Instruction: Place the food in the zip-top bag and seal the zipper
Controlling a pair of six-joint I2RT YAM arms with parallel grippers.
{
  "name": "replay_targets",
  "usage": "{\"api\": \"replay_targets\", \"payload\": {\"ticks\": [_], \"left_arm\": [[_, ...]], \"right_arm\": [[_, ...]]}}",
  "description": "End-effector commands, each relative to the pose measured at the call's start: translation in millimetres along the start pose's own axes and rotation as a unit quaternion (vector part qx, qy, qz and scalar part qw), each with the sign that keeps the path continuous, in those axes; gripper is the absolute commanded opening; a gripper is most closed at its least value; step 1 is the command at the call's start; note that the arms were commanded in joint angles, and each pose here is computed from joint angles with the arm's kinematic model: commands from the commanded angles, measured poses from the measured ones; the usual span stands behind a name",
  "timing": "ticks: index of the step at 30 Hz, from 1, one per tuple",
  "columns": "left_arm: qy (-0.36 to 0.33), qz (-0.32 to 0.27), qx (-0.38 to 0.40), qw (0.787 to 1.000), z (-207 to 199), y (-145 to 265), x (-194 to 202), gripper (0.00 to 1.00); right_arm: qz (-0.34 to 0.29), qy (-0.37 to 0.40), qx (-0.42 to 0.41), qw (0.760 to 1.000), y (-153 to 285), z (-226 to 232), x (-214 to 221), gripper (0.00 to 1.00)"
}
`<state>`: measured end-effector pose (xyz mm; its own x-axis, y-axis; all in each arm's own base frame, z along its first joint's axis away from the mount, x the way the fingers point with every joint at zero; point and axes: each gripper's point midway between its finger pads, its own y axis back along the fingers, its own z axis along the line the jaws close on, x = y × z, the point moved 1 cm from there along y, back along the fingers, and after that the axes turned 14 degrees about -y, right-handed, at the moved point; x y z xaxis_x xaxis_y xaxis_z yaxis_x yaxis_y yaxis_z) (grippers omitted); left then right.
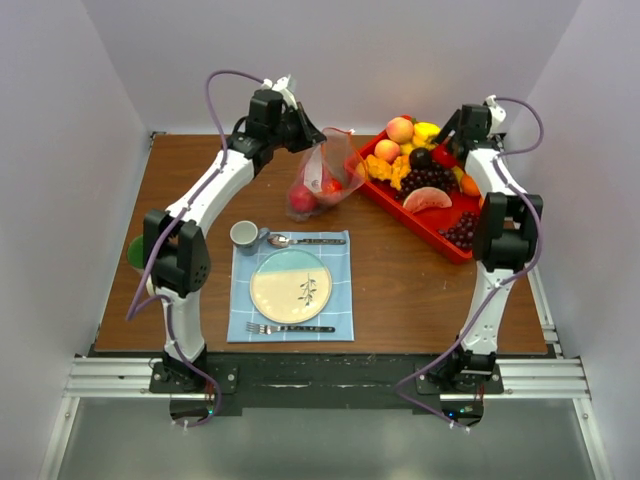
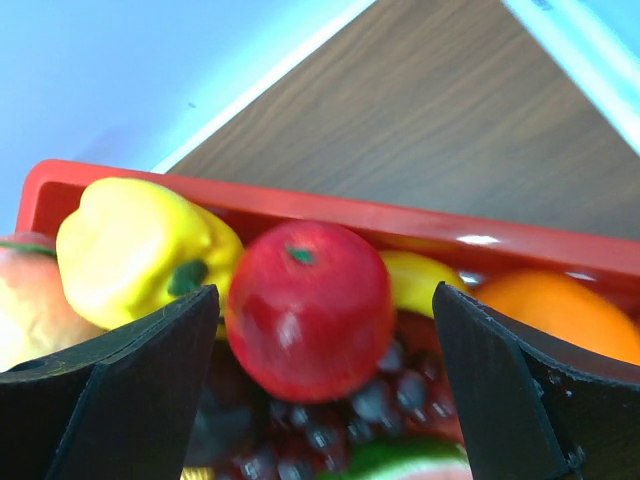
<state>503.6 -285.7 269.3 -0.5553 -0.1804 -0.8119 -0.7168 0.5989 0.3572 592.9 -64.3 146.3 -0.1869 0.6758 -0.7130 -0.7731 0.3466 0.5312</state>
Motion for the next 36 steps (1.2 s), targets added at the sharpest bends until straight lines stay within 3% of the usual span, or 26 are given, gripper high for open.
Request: {"api": "replay_targets", "payload": {"ticks": [1,7,10,17,20,28,36], "left_arm": [[-0.015,-0.034,0.015,0.999,-9,3,-28,0.00],[-0.015,-0.033,0.008,0.999,-6,2,-28,0.00],[-0.017,-0.032,0.004,0.999,-5,4,-28,0.00],[-0.017,-0.032,-0.005,0.999,-1,7,-25,0.00],[-0.017,-0.032,-0.007,0.999,0,7,-25,0.00],[-0.012,-0.029,-0.009,0.999,4,9,-21,0.00],[-0.010,-0.024,-0.005,1.000,3,13,-16,0.00]], "right_arm": [[-0.004,-0.031,-0.032,0.999,-12,20,-4,0.92],[0.011,-0.038,-0.028,0.999,-22,17,8,0.91],[0.002,-0.041,-0.023,0.999,-14,11,5,0.84],[-0.022,-0.034,-0.005,0.999,26,1,-16,0.38],[-0.033,-0.031,-0.004,0.999,48,-1,-29,0.31],[0.003,-0.024,-0.034,0.999,102,5,-25,0.23],[0.068,0.033,-0.207,0.975,235,110,41,0.24]]}}
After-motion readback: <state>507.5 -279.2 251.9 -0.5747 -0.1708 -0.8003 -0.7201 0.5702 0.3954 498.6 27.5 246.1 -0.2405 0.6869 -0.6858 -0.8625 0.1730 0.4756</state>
